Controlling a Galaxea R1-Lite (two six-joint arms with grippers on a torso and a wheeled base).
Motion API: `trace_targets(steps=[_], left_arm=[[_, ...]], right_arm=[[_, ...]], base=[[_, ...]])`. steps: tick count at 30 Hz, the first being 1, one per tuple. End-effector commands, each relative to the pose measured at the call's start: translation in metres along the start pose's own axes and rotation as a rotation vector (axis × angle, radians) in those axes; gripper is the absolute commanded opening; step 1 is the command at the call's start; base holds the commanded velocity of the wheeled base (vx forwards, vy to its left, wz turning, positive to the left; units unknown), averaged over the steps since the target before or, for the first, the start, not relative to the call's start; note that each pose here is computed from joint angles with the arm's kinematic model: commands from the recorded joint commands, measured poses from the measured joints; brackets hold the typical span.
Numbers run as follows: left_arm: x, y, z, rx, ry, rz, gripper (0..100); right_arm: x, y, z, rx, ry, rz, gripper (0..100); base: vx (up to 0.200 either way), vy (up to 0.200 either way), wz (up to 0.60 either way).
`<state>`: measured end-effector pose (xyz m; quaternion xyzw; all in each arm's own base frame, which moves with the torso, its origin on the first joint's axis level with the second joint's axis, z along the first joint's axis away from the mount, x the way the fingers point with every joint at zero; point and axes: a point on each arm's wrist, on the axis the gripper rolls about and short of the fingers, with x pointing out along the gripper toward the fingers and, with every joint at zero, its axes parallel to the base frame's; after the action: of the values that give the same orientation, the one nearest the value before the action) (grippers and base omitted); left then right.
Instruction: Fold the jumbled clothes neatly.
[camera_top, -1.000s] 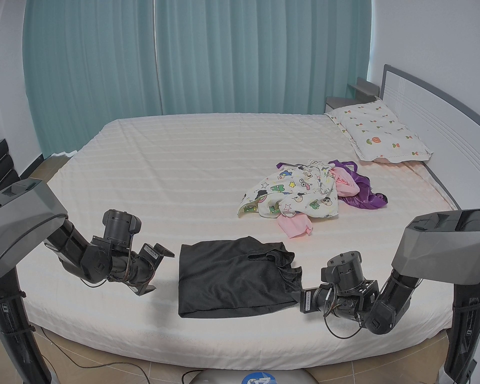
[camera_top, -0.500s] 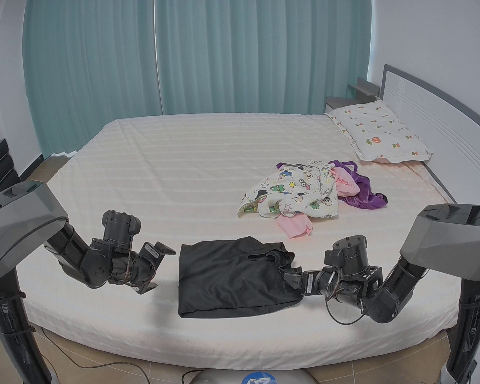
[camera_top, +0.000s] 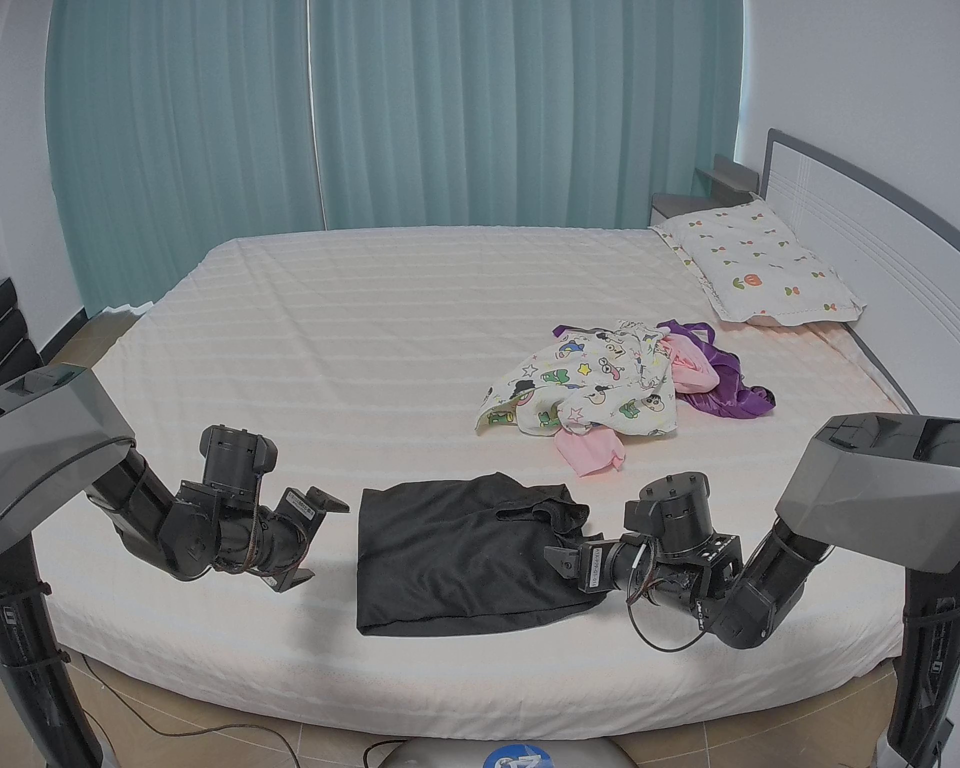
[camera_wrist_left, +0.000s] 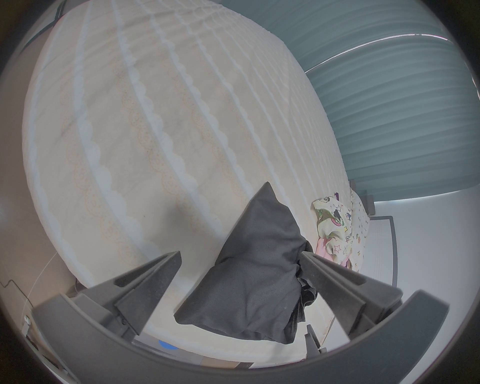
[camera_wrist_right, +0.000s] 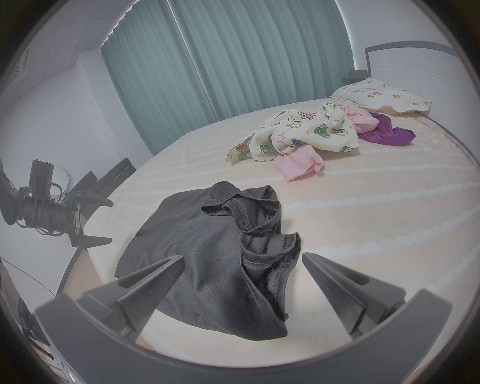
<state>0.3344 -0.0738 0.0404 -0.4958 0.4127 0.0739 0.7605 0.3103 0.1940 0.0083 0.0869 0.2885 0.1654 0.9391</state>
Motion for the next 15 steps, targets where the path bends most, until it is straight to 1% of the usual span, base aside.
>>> trace_targets(steps=[1,4,6,15], left_arm=[[-0.0001,-0.0001,-0.0001,0.0,0.001,-0.003,100],[0.0002,0.0012,-0.0006,0.001,0.003,0.003,100],[0.0009,0.004,-0.0022,0.005,0.007,0.013,100],[0.0026,0.0037,-0.0009,0.002,-0.004,0.017,100]], right_arm=[[0.0007,-0.0004,-0.0016,0.0,0.004,-0.002,100],[0.0016,-0.0004,-0.0017,0.0,0.004,-0.002,100],[0.0023,0.0,-0.0011,0.0,0.002,-0.001,100],[0.0034,-0.0013,-0.0031,0.0,0.008,-0.005,100]], base=[[0.0,0.0,0.0],[0.2,0.0,0.0],[0.0,0.0,0.0],[0.0,0.0,0.0]])
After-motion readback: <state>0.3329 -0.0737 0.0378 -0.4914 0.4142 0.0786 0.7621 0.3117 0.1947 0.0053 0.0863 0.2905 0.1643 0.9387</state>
